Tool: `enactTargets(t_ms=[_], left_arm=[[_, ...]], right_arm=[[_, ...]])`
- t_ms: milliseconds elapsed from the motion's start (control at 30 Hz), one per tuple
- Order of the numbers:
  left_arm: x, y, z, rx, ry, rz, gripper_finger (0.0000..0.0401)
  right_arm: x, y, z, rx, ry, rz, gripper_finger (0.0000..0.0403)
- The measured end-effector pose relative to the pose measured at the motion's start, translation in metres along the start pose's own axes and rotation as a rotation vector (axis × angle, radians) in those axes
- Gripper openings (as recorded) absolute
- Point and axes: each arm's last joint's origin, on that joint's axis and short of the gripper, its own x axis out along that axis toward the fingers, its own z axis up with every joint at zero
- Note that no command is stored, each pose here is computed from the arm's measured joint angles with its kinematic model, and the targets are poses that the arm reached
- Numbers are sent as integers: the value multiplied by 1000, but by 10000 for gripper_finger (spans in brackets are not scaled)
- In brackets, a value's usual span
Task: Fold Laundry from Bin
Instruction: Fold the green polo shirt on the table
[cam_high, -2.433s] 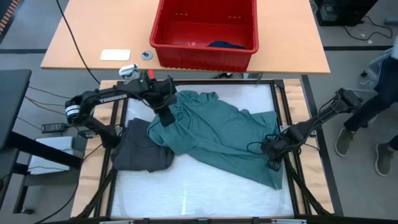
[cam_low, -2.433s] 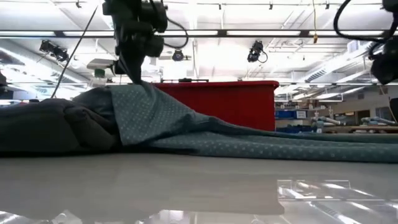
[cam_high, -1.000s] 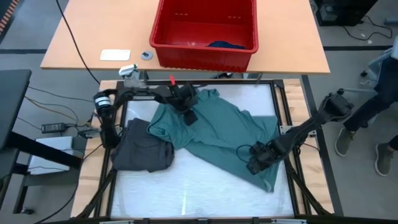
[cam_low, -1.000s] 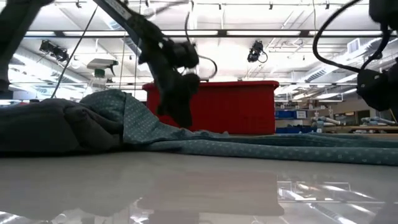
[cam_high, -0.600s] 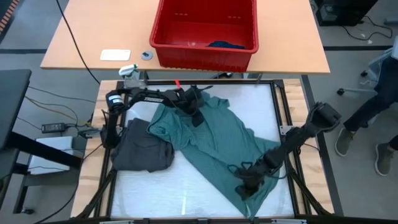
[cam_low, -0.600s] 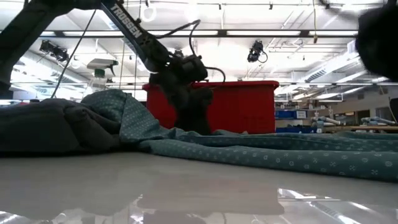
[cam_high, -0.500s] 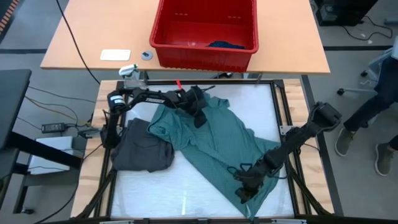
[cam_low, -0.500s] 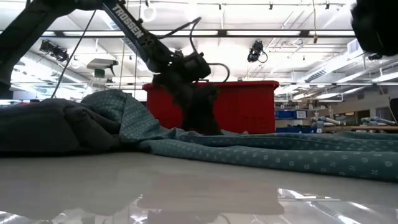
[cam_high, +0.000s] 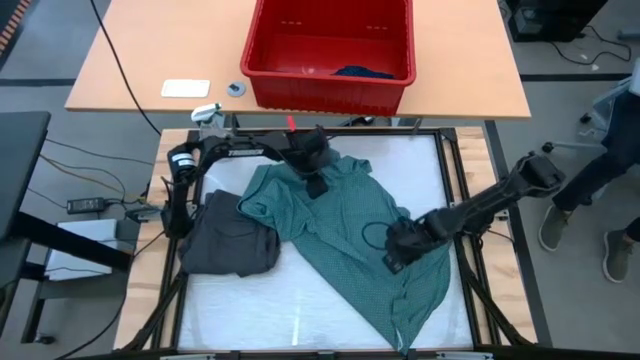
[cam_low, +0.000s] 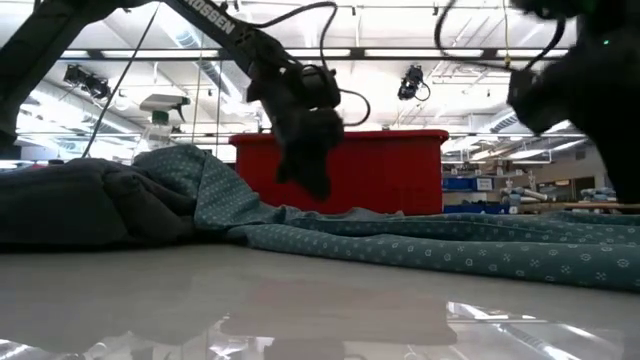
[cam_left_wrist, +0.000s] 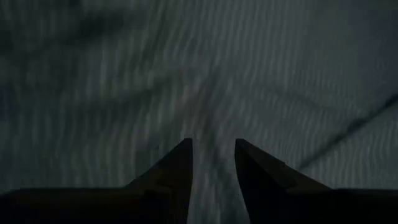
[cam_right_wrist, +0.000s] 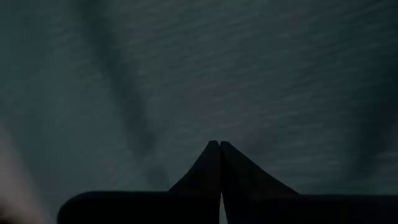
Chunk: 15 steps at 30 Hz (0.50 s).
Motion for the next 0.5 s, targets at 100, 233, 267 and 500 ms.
enactTargets(t_ms=[100, 233, 267, 500], left_arm=[[7, 3, -17, -51, 106, 9, 123], [24, 10, -35, -77, 121, 14, 117], [27, 13, -38, -84, 111, 15, 114], [31, 32, -34, -92, -34, 56, 85]], right_arm=[[2, -14, 6, 17, -42, -165, 4], [13, -23, 8, 76, -61, -294, 3], [18, -24, 7, 91, -41, -302, 3], [50, 10, -12, 63, 157, -116, 3]])
